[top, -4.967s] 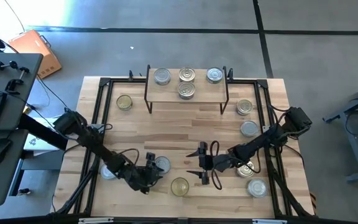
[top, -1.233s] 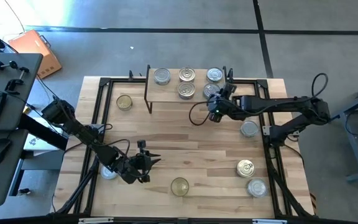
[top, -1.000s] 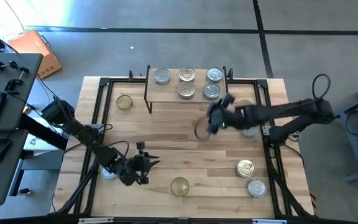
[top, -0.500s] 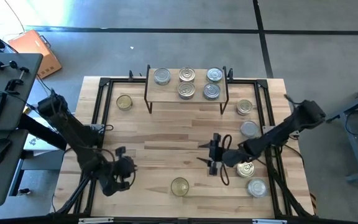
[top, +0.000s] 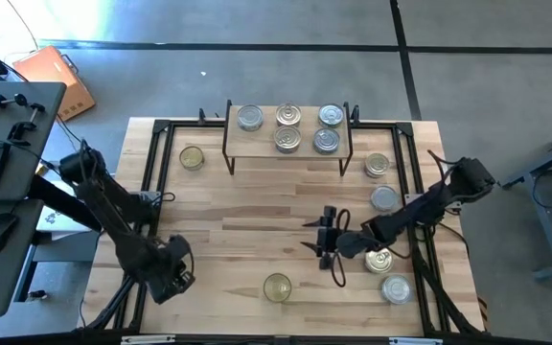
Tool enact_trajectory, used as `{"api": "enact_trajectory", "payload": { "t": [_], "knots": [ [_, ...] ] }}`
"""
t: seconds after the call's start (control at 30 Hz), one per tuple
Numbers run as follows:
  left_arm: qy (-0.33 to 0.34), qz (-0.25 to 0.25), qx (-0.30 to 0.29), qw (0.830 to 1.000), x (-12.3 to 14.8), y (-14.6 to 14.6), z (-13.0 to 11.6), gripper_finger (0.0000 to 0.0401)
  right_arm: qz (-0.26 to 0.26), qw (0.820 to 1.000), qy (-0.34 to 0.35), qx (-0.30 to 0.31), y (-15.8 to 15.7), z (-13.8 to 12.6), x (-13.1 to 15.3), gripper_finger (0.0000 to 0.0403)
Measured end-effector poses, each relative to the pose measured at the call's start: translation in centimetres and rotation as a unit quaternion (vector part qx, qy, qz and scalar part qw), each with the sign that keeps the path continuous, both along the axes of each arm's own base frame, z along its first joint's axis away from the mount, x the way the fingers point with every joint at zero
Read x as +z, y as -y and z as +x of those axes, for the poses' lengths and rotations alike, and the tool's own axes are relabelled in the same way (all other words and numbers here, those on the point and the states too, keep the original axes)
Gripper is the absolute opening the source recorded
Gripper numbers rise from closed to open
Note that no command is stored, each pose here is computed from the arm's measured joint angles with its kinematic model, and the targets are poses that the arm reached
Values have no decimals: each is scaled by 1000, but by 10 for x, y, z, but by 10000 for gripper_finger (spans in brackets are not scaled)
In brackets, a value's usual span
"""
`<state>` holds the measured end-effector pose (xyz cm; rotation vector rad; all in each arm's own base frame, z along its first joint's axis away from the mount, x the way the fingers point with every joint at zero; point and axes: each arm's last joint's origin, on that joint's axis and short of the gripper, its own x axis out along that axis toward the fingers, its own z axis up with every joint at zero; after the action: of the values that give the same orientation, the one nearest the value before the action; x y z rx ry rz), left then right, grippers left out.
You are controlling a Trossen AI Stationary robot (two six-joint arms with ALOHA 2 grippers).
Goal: Stack canned seafood by type on shelf
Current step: Put the green white tuna can on the shelf
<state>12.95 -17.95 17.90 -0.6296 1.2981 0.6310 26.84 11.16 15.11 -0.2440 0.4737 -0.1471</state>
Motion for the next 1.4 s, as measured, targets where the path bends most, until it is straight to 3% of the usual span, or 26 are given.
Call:
{"api": "enact_trajectory", "payload": {
  "t": [0.17,0.3,0.37,0.47,0.53,0.73,0.93,1.1,1.3,1.4],
  "knots": [
    [-35,37,3,999,-23,0,-2,44,7,1000,2,-9,3,1,0,232],
    [44,55,-61,996,-27,6,15,30,7,1000,4,-10,4,2,0,232],
    [93,111,-101,984,-26,1,22,24,8,1000,4,-12,5,2,1,232],
    [182,138,-145,963,-12,6,43,16,8,1000,5,-17,7,3,1,232],
    [172,174,-179,953,-10,2,47,12,12,1000,5,-22,9,4,1,232],
    [204,205,-228,930,9,8,62,2,32,999,7,-36,12,5,0,232],
    [219,283,-234,904,16,3,65,4,56,998,11,-41,11,5,0,232],
    [178,321,-220,904,9,-20,73,48,73,997,11,-39,10,5,0,232],
    [133,306,-221,916,-19,-57,81,147,78,996,9,-34,10,5,0,232],
    [163,306,-249,904,-23,-69,85,197,78,996,9,-33,10,5,-1,232]
  ]
}}
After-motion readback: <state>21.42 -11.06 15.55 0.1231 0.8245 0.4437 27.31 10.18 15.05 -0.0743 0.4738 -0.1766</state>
